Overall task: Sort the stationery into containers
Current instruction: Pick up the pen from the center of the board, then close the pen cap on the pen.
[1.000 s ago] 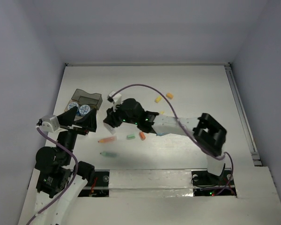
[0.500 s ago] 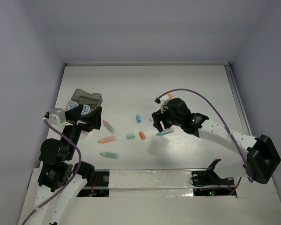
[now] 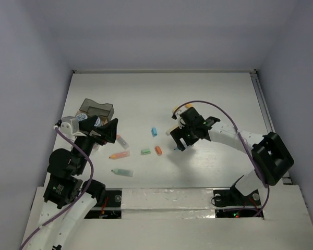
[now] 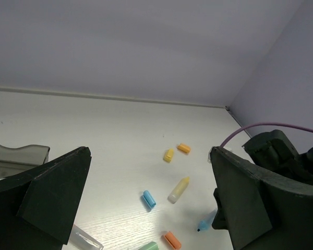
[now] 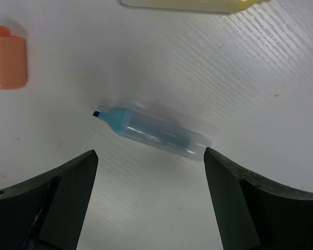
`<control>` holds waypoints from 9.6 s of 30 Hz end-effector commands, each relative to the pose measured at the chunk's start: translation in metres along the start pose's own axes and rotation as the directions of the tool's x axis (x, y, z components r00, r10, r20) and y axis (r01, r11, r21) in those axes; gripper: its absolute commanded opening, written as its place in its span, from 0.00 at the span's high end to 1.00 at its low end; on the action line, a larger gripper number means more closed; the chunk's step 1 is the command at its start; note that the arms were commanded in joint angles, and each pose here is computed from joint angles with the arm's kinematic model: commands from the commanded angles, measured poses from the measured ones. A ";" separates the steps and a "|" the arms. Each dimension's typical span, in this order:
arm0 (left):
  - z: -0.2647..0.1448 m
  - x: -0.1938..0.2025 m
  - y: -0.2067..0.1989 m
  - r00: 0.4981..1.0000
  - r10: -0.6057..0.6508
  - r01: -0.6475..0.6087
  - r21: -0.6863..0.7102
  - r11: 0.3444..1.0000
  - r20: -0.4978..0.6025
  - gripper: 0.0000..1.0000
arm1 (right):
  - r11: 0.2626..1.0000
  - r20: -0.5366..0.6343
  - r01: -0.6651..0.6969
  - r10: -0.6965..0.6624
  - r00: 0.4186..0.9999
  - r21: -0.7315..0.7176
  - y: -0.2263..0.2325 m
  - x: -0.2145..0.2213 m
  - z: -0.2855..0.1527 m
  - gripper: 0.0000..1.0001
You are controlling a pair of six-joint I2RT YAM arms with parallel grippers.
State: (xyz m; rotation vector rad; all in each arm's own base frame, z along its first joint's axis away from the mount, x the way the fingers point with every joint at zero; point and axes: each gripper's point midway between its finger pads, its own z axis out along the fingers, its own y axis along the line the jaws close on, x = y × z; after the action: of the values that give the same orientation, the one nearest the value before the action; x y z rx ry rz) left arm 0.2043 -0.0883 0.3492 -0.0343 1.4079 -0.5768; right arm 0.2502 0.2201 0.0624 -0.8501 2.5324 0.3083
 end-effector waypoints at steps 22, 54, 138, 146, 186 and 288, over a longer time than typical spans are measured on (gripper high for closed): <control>-0.002 -0.014 -0.013 0.999 0.009 -0.011 0.061 0.998 0.040 0.01 | 0.996 -0.139 -0.001 -0.012 0.990 -0.094 0.005 0.008 0.055 0.72; 0.038 0.102 -0.057 0.905 -0.008 0.150 0.302 0.941 -0.426 0.45 | 0.829 0.717 -0.135 0.541 0.440 -0.542 0.123 -0.253 -0.158 0.93; 0.028 0.035 -0.003 0.981 0.043 -0.033 0.058 0.998 -0.187 1.00 | 0.972 -0.030 0.083 -0.079 0.996 0.221 0.056 -0.132 0.110 0.49; 0.028 0.035 -0.003 0.982 0.040 -0.030 0.055 0.998 -0.187 1.00 | 0.955 -0.085 0.094 -0.073 0.994 0.282 0.045 -0.122 0.118 0.75; -0.006 0.045 -0.118 0.953 -0.040 0.243 0.681 0.691 -0.300 1.00 | 0.623 0.717 0.355 0.588 0.376 -0.697 0.159 -0.270 -0.279 1.00; 0.008 -0.102 -0.167 0.979 -0.200 0.161 0.771 0.616 -0.045 1.00 | 0.355 0.333 0.198 0.372 0.867 -0.914 0.263 -0.070 -0.128 1.00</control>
State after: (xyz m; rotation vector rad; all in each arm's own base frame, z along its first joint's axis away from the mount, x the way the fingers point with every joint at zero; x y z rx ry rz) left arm 0.1404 -0.2225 0.3536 0.5691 1.6343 -1.5907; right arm 0.1914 0.3816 0.4020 -0.2979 1.0709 1.8253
